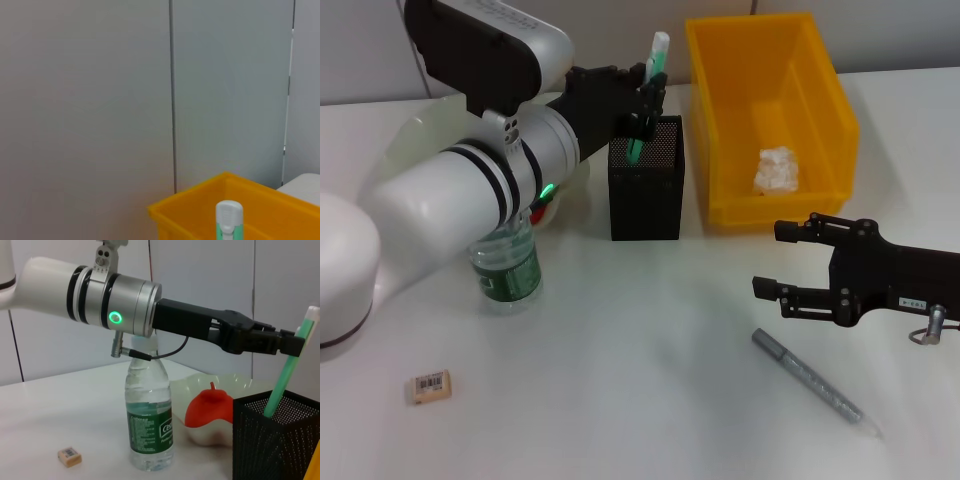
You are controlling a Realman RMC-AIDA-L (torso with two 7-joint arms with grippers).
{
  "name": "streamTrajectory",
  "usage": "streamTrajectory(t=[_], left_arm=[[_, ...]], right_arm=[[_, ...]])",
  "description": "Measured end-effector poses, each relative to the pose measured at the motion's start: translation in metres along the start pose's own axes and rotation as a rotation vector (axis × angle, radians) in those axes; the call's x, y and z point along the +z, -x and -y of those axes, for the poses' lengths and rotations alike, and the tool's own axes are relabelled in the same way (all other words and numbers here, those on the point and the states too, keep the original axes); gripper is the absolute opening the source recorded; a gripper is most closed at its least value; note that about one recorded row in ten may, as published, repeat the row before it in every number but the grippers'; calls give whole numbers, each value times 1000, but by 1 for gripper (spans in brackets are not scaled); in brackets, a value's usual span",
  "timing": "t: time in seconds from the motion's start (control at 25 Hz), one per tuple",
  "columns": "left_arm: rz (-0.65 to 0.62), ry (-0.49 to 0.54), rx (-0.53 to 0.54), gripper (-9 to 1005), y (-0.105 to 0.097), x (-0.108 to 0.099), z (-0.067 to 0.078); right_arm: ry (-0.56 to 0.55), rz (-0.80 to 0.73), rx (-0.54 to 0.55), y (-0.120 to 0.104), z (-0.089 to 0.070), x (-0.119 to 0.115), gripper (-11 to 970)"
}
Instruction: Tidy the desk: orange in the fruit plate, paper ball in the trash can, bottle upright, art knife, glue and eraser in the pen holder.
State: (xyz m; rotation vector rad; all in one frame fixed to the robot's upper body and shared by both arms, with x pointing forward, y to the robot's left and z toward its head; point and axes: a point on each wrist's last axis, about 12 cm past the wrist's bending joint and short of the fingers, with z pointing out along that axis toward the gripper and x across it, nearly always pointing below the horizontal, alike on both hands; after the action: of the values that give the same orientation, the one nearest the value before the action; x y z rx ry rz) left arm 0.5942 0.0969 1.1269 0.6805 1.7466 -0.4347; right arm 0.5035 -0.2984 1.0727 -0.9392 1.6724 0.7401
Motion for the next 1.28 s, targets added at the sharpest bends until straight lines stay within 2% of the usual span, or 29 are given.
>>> streamTrajectory(t=[0.6, 0.88, 1.12, 1.28], left_arm=[[-5, -16, 7, 309, -3, -2, 5], [8, -18, 17, 514, 2, -2, 5], [37, -50, 61, 741, 11, -6, 10], [50, -88, 93, 790, 17, -9, 14]], right_arm=[[0, 0, 0, 0, 0, 0, 763], [0, 0, 0, 0, 0, 0, 763], [0, 0, 0, 0, 0, 0, 763], [0, 0, 0, 0, 0, 0, 763]])
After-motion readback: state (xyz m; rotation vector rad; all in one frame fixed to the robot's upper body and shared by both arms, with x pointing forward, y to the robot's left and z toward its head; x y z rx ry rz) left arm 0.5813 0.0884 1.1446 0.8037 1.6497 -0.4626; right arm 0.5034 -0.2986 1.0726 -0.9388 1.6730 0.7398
